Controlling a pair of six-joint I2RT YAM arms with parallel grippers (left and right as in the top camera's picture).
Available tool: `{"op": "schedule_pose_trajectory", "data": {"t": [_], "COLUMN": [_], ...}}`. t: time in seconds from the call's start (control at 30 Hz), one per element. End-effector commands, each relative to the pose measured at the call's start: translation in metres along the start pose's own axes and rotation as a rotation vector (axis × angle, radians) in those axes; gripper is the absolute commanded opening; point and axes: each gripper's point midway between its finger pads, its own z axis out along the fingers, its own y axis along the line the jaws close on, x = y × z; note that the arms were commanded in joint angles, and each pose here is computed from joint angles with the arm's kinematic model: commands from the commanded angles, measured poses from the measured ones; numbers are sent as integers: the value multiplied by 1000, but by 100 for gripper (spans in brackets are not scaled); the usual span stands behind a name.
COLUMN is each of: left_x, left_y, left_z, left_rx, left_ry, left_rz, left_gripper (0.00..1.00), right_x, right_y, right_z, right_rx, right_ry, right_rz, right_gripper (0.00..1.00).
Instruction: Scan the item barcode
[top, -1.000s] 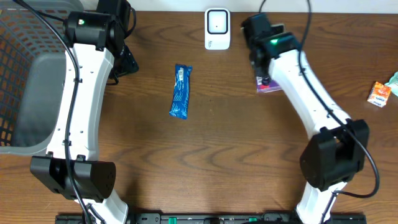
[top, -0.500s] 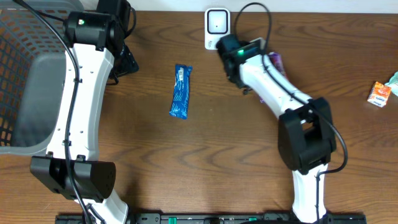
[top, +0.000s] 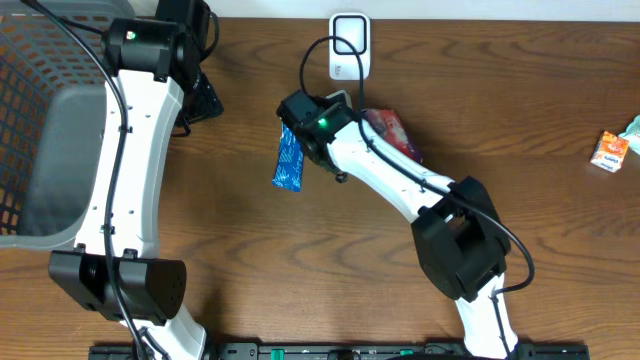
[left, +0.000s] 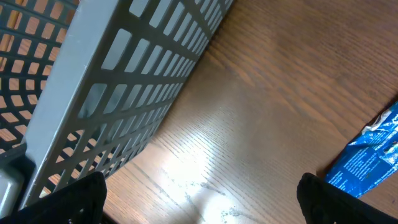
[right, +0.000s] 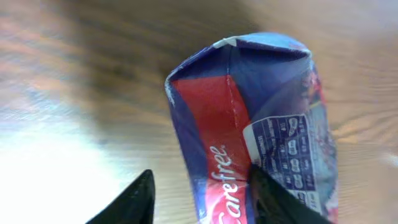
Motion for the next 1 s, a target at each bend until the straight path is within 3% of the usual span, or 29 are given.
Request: {"op": "schedule_pose_trajectory", "data": {"t": [0.0,0.1,0.17,0.23,0.3,0.6,0.97], "left_x": [1,1,1,1,1,1,1], "left_y": [1,1,1,1,1,1,1], "left_z": [3,3,3,3,3,3,3], "left_rx": [-10,-10,-10,-10,-10,-10,-10], "left_ry": [8,8,8,8,8,8,8], "left_rz": [8,8,8,8,8,8,8], "left_gripper": [98,98,98,98,98,98,98], "right_x": [-1,-17,-30,-42,-52,-54,-50], "right_y": [8,-9,-24,-40,-57,-148,-167], "right_z": [-13,-30,-45,-57,-67,-35,-26], "right_rx": [-122,-223,-307,-394,-469,-409,-392], "right_ry": [25,9,-5,-29,-61,-46,-34], "right_rz": [78,162,221,260,274,452,476], "right_gripper": [48,54,68,88,98,99,99]}}
